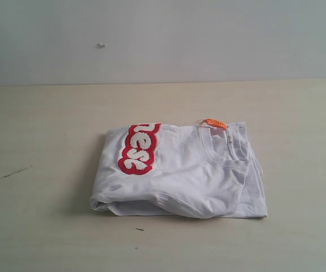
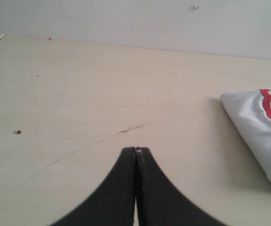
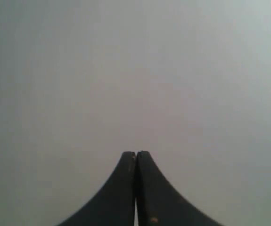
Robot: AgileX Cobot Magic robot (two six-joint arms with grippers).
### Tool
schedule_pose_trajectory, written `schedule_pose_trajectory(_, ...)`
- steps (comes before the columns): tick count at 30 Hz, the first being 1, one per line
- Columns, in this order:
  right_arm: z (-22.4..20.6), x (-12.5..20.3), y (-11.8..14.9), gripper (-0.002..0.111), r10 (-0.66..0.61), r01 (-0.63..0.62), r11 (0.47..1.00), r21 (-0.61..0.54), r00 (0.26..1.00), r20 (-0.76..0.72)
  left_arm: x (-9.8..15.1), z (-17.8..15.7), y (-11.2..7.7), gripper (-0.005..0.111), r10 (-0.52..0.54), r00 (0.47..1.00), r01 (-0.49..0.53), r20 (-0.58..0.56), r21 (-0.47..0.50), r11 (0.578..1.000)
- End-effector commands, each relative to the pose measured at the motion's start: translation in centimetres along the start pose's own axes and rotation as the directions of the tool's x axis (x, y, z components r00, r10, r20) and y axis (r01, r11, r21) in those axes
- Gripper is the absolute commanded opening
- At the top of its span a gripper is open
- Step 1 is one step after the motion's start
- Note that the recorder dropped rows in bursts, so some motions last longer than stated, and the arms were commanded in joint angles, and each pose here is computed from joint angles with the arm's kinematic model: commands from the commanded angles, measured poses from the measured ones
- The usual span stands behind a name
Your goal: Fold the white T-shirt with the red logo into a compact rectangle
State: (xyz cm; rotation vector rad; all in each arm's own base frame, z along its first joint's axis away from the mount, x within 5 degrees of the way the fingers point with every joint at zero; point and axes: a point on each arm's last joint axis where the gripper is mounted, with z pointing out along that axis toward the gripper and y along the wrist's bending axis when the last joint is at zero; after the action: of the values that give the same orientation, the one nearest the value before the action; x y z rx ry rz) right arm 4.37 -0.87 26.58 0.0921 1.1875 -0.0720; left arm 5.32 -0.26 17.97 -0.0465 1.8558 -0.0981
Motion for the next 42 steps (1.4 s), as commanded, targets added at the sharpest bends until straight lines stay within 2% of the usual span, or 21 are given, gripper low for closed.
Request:
schedule_pose_trajectory(1, -0.1, 0.7, -0.1, 0.000, -0.027, 0.027, 1.000, 0.006, 1.000, -0.007, -0.1, 0.0, 0.0, 0.000, -0.006, 1.000, 0.006, 0.014, 0.002, 1.000)
schedule_pose_trajectory(4, -0.2, 1.7, 0.0, 0.000, -0.047, 0.047, 0.999, 0.001, 0.999, -0.025, -0.1, 0.0, 0.0, 0.000, -0.006, 1.000, 0.006, 0.014, 0.002, 1.000)
schedule_pose_trajectory(8, -0.5, 3.1, 0.5, 0.000, -0.126, 0.123, 0.990, -0.071, 0.991, -0.046, -0.1, 0.0, 0.0, 0.000, -0.006, 1.000, 0.006, 0.014, 0.002, 1.000)
schedule_pose_trajectory(11, -0.5, 3.2, 0.7, 0.000, -0.119, 0.114, 0.990, -0.083, 0.992, -0.050, -0.1, 0.0, 0.0, 0.000, -0.006, 1.000, 0.006, 0.014, 0.002, 1.000)
schedule_pose_trajectory(20, -0.8, 5.2, 0.3, 0.000, -0.168, 0.156, 0.986, -0.064, 0.948, -0.270, -0.1, 0.0, 0.0, 0.000, -0.006, 1.000, 0.006, 0.014, 0.002, 1.000)
schedule_pose_trajectory(26, -1.9, 7.6, 0.2, 0.000, -0.178, 0.147, 0.984, -0.100, 0.833, -0.525, -0.1, 0.0, 0.0, 0.000, -0.006, 1.000, 0.006, 0.014, 0.002, 1.000)
schedule_pose_trajectory(32, -1.9, 7.6, 0.2, 0.000, -0.105, 0.083, 0.994, -0.064, 0.836, -0.539, -0.1, 0.0, 0.0, 0.000, -0.006, 1.000, 0.006, 0.014, 0.002, 1.000)
schedule_pose_trajectory(42, -1.9, 7.6, 0.2, 0.000, -0.103, 0.082, 0.995, -0.063, 0.837, -0.538, -0.1, 0.0, 0.0, 0.000, -0.006, 1.000, 0.006, 0.014, 0.002, 1.000)
